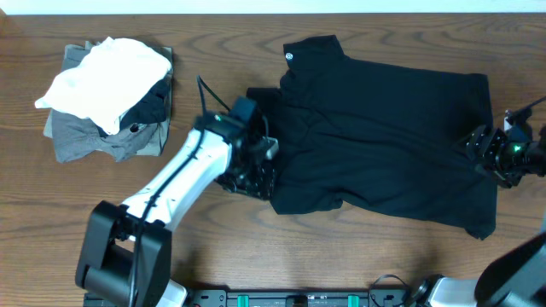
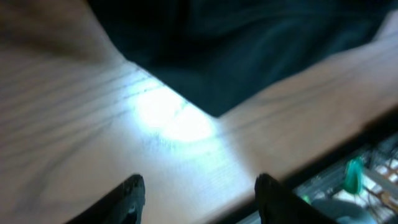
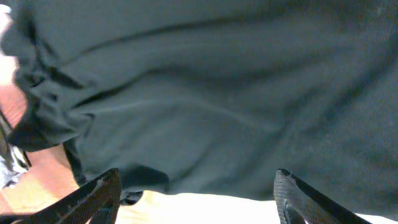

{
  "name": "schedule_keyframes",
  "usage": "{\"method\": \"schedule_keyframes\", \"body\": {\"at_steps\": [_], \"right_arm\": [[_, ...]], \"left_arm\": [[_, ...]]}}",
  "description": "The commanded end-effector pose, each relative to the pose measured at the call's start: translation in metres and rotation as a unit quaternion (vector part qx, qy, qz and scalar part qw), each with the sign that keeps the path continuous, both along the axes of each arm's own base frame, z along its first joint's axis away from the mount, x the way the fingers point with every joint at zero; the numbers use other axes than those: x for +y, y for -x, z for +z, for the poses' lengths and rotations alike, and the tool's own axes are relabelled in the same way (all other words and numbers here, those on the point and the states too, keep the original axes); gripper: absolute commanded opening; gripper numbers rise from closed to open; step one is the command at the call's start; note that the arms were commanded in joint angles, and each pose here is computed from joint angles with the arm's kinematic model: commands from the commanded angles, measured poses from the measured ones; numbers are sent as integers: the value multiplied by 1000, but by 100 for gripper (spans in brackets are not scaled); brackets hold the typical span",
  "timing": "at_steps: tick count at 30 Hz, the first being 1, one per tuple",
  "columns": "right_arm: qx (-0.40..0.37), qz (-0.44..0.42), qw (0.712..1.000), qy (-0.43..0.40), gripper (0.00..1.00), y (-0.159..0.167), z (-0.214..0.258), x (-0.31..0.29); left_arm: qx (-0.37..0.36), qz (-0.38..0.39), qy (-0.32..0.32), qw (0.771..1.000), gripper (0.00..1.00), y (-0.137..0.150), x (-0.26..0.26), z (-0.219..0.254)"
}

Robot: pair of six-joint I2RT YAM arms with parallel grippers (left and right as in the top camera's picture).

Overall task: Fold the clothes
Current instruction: 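Pull the shirt's left side outward with the left gripper to flatten it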

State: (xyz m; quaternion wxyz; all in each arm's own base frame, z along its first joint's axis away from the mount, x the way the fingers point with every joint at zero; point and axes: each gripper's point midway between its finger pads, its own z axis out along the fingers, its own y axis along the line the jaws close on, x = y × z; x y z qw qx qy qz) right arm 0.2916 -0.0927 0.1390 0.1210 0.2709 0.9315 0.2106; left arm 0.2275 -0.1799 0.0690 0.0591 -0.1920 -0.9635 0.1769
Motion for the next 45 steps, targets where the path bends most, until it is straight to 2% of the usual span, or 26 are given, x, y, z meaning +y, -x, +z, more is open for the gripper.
{"method": "schedule_keyframes", "body": {"at_steps": [1,13,24,25,27,30,32,36,41,45], "right_arm": [[-30,21,999,9,78,-2,17,12],[-25,37,999,4,77,0,21,28],[-17,29,999,-1,76,2,20,29],[-15,26,1000,0,77,3,20,28],[-14,26,1000,1,76,3,20,28],[-13,26,1000,1,76,3,19,28],[-8,24,1000,5,76,5,18,26],[-1,23,1000,9,76,7,17,25],[40,14,997,59,76,20,8,9],[72,-3,994,82,79,30,0,0]], "left_arm": [[0,-12,-7,1000,59,11,-1,-24],[17,-103,-18,994,60,24,-18,-74],[-42,-112,-19,993,64,-7,-31,-63],[-44,-111,-18,993,63,-8,-31,-62],[-46,-112,-17,993,52,-9,-32,-62],[-47,-116,-17,992,19,-9,-32,-63],[-43,-115,-21,992,6,-7,-30,-63],[-5,-117,-46,992,6,8,-17,-52],[26,-85,-172,981,6,26,32,-34],[35,-60,-185,980,6,29,43,-26]]}}
